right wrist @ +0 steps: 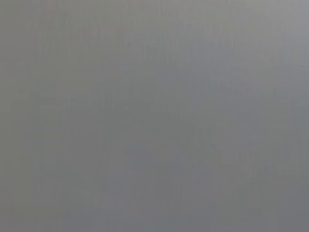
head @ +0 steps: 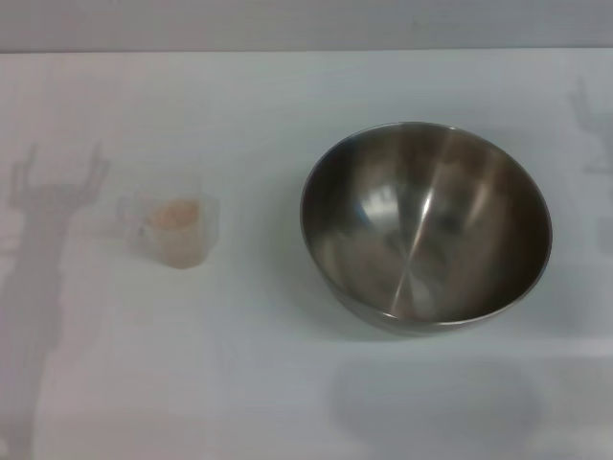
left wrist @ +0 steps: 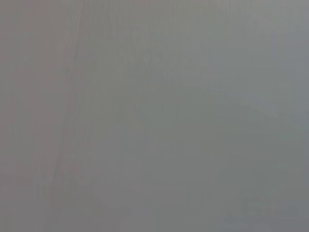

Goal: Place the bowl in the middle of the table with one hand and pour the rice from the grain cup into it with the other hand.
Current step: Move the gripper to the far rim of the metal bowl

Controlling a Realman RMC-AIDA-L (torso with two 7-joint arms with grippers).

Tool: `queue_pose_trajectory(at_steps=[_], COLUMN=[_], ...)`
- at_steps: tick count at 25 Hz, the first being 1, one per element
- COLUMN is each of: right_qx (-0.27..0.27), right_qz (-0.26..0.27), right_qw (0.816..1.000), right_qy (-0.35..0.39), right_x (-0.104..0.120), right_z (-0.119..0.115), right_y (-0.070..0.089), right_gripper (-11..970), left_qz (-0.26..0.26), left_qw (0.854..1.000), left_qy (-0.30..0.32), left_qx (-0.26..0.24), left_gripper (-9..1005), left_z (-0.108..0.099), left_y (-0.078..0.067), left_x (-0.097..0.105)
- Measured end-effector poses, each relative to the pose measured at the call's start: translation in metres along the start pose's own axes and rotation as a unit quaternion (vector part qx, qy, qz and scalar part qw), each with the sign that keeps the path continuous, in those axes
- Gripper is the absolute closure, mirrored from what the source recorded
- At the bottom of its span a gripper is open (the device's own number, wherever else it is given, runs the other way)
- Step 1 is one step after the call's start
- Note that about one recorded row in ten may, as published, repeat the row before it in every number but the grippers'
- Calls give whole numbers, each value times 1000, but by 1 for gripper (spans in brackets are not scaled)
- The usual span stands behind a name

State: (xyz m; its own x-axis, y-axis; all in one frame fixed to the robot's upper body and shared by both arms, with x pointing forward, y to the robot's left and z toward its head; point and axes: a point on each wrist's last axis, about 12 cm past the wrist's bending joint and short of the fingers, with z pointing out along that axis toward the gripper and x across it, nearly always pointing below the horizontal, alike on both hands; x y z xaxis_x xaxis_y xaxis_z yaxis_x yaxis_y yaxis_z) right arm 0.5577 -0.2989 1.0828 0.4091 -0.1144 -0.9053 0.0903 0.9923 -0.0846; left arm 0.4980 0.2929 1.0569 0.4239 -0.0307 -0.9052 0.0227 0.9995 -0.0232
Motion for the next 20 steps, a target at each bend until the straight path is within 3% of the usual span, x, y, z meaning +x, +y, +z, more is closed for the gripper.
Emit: queue_pose_trajectory(at_steps=[12,14,16,20], right_qx=[0,-2,-4,-4], right_qz=[-5,-22,-72,-81], right_qw=[1000,1000,997,997], right_qy=[-2,-2,-12,-13], right_x=[-1,-1,-4,-7], right_z=[2,2,5,12], right_y=[0,1,5,13], right_gripper=[201,201,201,202], left_qz=[1,1,1,1], left_qw=[1000,1000,1000,1000], left_qy=[-1,-1,-1,-1], left_qx=[-1,-1,-1,-1], left_gripper=[162,162,162,163], left_z=[1,1,1,1], left_y=[0,0,0,0], left_x=[0,0,0,0])
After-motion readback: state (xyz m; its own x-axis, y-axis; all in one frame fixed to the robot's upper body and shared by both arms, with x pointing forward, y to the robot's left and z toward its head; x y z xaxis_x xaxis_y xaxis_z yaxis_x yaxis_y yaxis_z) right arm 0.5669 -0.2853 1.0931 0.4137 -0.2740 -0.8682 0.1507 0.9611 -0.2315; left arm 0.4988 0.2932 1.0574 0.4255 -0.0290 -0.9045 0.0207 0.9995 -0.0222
